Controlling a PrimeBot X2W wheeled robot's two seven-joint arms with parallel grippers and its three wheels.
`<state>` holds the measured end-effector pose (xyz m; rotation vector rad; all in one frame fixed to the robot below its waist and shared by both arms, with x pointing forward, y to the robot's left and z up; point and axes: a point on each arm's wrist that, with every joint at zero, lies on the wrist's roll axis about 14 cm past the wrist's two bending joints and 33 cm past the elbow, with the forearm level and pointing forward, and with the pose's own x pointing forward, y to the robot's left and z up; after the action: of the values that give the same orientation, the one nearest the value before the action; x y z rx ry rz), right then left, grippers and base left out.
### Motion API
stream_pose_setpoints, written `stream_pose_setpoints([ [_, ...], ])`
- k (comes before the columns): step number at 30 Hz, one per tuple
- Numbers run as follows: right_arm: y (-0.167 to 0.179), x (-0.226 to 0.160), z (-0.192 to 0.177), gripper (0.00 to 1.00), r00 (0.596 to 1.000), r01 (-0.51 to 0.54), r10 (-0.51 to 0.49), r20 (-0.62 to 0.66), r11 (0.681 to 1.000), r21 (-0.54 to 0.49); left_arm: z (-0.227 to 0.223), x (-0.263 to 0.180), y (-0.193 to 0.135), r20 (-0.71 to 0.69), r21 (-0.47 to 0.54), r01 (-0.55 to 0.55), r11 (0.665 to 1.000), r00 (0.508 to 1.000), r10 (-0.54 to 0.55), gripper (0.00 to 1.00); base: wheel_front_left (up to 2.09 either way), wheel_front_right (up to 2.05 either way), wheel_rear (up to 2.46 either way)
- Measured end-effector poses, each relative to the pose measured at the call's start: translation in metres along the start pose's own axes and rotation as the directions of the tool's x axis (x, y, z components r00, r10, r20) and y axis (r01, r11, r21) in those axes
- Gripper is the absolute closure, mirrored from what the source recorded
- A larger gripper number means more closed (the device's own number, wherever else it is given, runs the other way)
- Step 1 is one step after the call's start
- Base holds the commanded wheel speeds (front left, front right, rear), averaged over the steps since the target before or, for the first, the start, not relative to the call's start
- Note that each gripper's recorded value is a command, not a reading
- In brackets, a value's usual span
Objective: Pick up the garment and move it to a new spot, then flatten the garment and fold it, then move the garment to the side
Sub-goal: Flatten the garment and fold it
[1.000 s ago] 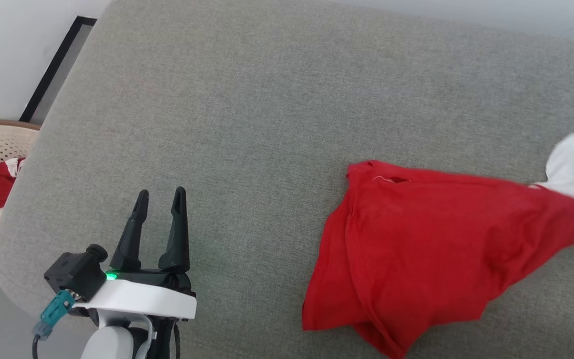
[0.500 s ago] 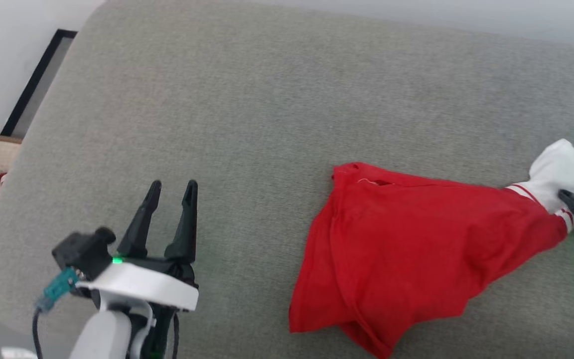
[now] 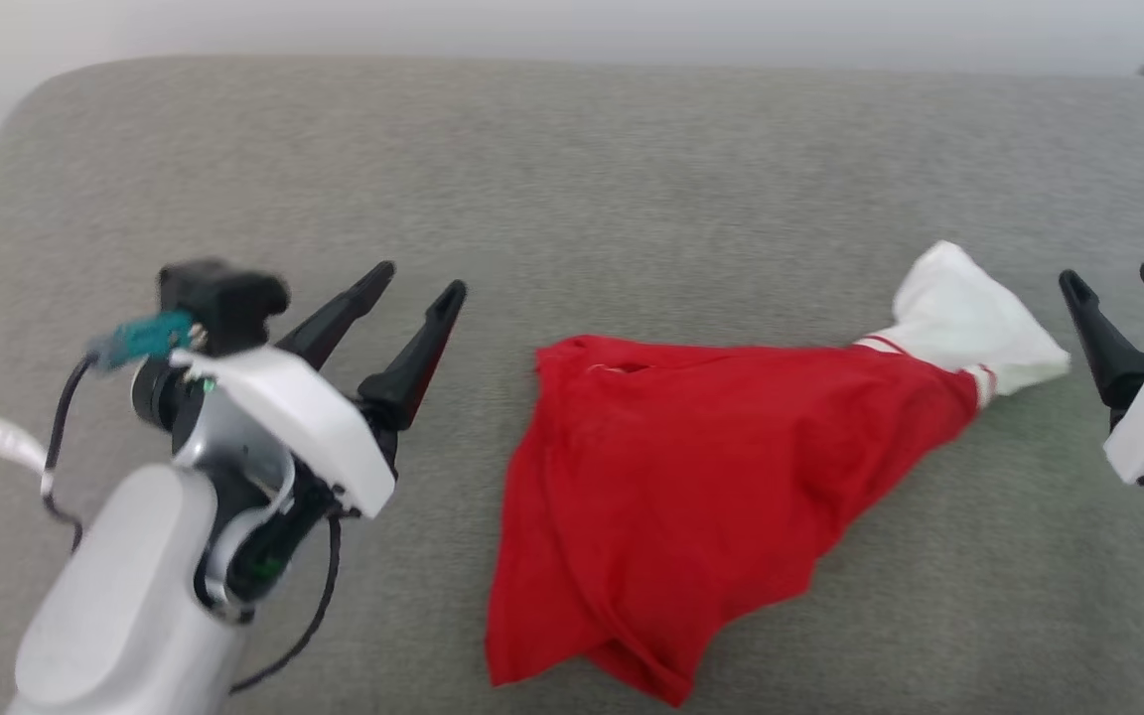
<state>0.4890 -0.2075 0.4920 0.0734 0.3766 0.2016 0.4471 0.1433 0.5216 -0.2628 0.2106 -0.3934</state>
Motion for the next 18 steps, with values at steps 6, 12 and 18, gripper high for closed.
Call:
stream_pose_setpoints([
  [6, -0.012, -0.036, 0.02, 0.0, 0.977, 0.072, -0.073, 0.201, 0.997, 0.009, -0.01, 0.034, -0.023, -0.206, 0.079, 0.114, 0.99, 0.974, -0.095, 0.0, 0.0, 0.0, 0.0],
  [12, -0.019, -0.065, 0.012, 0.0, 0.94, 0.131, -0.146, 0.308, 0.989, 0.068, -0.033, 0.059, -0.039, -0.399, 0.113, 0.185, 0.976, 0.908, -0.126, 0.0, 0.0, 0.0, 0.0],
  [18, -0.032, -0.084, -0.003, 0.0, 0.92, 0.194, -0.227, 0.318, 0.972, 0.133, -0.068, 0.069, -0.038, -0.592, 0.118, 0.183, 0.976, 0.802, -0.079, 0.0, 0.0, 0.0, 0.0],
])
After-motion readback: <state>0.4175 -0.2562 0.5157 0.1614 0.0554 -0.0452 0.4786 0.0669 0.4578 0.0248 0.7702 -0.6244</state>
